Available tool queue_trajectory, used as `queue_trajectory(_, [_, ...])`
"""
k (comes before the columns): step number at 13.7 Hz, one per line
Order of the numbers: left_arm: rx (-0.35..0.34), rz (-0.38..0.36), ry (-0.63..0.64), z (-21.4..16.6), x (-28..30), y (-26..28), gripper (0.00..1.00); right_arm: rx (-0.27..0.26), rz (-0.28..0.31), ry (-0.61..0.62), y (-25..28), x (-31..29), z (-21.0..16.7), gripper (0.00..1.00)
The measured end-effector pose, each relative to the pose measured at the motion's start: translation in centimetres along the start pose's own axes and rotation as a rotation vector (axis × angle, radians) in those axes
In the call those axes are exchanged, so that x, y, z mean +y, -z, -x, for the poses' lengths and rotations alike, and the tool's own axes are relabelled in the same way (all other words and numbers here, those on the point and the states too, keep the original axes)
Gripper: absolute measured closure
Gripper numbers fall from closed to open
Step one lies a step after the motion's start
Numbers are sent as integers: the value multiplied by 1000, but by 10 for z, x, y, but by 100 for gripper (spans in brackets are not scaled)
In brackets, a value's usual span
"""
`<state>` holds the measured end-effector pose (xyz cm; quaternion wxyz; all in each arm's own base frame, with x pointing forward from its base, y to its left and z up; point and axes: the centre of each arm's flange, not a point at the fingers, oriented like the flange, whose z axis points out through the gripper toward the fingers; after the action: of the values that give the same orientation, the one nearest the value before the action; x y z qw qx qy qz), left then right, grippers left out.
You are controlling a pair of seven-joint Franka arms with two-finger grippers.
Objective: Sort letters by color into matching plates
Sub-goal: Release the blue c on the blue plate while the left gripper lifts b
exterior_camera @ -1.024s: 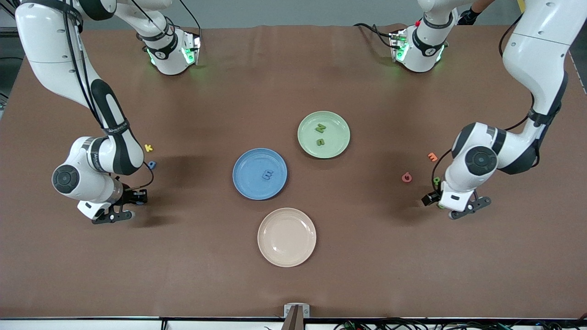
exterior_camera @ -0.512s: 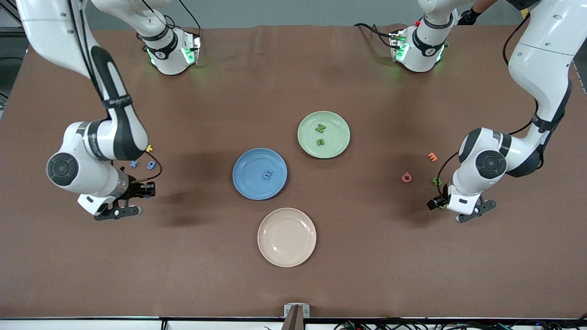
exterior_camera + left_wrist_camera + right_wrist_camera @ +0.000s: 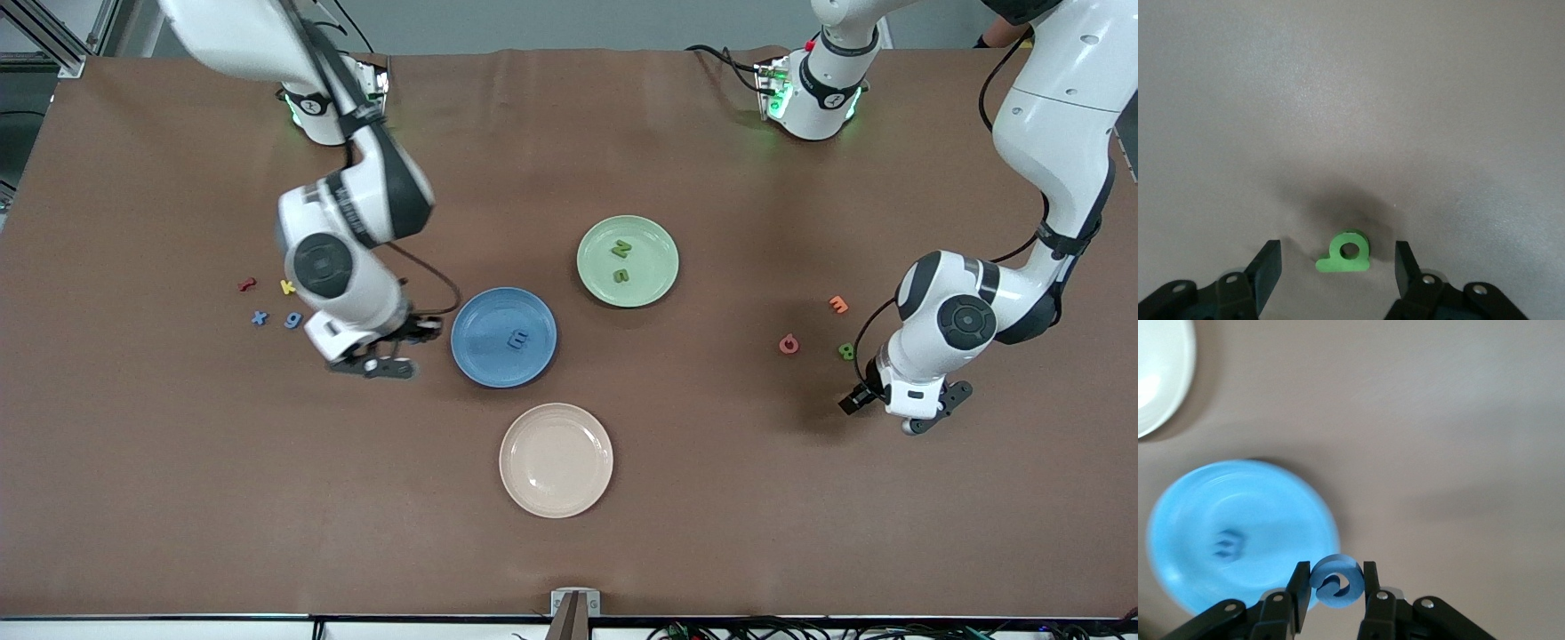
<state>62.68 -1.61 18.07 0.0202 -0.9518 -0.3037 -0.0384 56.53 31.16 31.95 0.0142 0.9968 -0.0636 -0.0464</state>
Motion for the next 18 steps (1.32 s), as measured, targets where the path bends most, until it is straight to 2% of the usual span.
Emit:
queue_trajectory(3, [-6, -1, 3, 0, 0, -4, 27, 21, -9, 4, -31, -55, 22, 64])
queue_trajectory(4, [-6, 0, 5, 0, 0, -4, 30, 19, -11, 7, -46, -61, 23, 64])
queue_trajectory(6, [-8, 1, 6, -1, 0, -6, 31, 14, -6, 10, -76, -67, 24, 64])
queue_trajectory(7, [-6, 5, 7, -2, 1, -6, 37, 9, 0, 14, -87, -70, 25, 64])
queue_trajectory(8, [-6, 5, 8, -3, 1, -5, 37, 2, 4, 15, -96, -72, 27, 64])
queue_trajectory(9, [-4, 8, 10, -3, 2, -4, 45, -4, 2, 12, -101, -73, 28, 64])
queue_trajectory(11, [-1, 13, 11, -5, 3, -2, 68, -7, -3, 12, -105, -76, 30, 64])
queue_trajectory(12, [0, 13, 11, -5, 4, -2, 74, -6, -3, 15, -106, -78, 32, 63])
queue_trajectory(13, [0, 14, 11, -5, 3, -2, 74, -6, -3, 17, -106, -79, 33, 57])
queue_trajectory(15, [1, 15, 10, -5, 4, -1, 74, -6, -4, 18, -106, -80, 33, 37])
queue_trajectory(18, [3, 31, -4, -1, 15, 5, 74, -12, 3, 14, -102, -78, 31, 4])
